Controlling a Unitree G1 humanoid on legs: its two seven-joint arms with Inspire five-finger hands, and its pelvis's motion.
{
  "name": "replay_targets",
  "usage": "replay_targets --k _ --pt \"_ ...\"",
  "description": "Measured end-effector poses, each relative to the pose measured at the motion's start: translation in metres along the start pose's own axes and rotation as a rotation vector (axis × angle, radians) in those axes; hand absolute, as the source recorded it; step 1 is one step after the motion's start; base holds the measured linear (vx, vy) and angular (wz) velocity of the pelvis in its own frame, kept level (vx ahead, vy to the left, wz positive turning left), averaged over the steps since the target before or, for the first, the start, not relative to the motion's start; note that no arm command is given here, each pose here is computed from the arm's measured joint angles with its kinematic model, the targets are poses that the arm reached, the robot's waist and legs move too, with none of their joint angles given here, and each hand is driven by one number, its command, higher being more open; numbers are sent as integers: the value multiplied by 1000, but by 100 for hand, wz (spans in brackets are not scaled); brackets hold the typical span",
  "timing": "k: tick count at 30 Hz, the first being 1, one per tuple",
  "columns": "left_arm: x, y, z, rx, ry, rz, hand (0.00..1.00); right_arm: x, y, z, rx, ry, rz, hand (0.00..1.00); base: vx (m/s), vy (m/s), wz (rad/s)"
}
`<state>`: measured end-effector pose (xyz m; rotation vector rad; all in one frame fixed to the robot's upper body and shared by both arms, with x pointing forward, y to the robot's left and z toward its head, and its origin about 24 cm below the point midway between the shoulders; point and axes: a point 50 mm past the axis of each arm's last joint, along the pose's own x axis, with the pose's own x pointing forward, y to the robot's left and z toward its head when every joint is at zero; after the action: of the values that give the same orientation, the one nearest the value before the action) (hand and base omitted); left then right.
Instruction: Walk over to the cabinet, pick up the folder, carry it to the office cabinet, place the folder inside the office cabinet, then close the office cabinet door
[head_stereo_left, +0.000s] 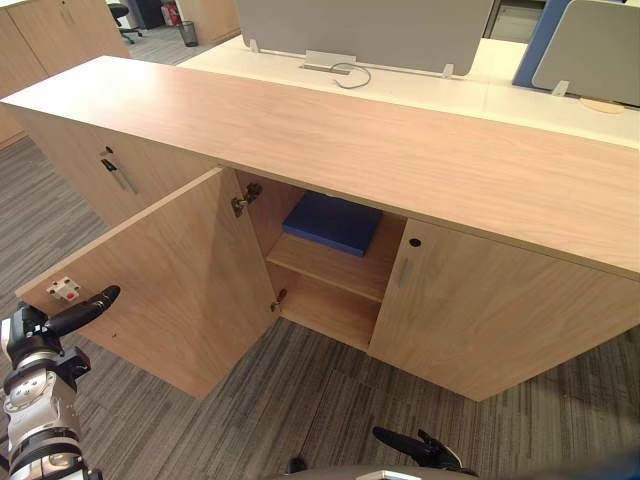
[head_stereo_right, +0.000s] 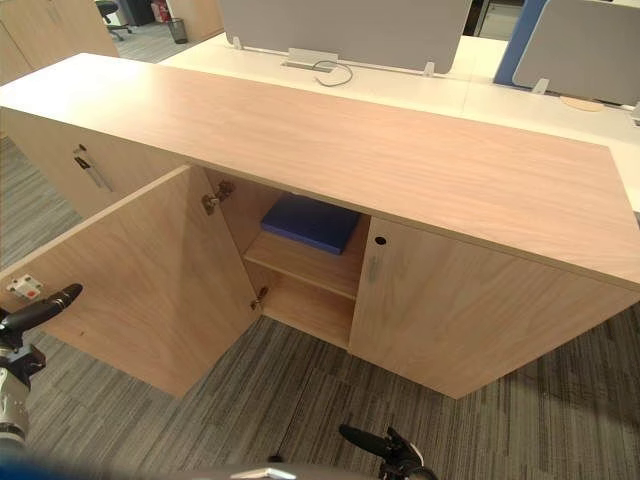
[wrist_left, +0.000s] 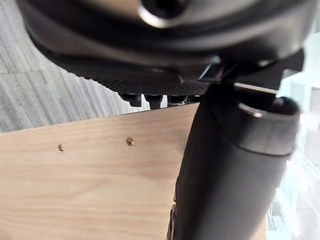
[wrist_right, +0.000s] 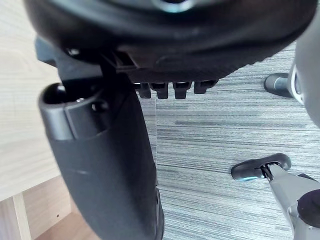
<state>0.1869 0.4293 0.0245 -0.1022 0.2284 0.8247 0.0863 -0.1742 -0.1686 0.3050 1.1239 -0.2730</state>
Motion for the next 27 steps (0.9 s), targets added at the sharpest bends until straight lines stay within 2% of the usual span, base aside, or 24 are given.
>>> replay_targets --k 6,8,13,15,18,20,21,22,25,27 --pt "-2 -6 -18 -80 74 -50 100 -2 -8 -3 5 6 -7 100 -70 -19 -7" --pt "-7 -19 -37 -153 141 -90 100 -2 -12 -2 7 4 -14 100 -108 4 2" --pt "-22 -50 -60 -111 215 -233 100 -2 -12 0 -64 11 17 100 -112 9 20" --pt "-39 -63 -72 -50 248 -352 100 -1 -11 4 -130 12 39 100 -116 3 26" --pt "-72 -79 -81 93 306 -613 100 -1 -8 5 -206 19 68 100 -93 9 22" --pt "-102 -95 -88 194 374 -842 100 1 -1 9 -274 14 103 100 -40 20 4" --pt "-109 -100 -89 212 384 -908 100 1 1 9 -296 11 117 100 -1 40 -7" --pt "-125 -113 -89 233 401 -1049 100 1 6 10 -336 11 145 100 20 34 -5" --pt "-156 -143 -85 186 424 -1310 100 2 22 16 -442 0 227 100 65 27 -10" --pt "-172 -152 -75 148 413 -1480 100 2 29 17 -475 -17 267 100 111 -6 -20"
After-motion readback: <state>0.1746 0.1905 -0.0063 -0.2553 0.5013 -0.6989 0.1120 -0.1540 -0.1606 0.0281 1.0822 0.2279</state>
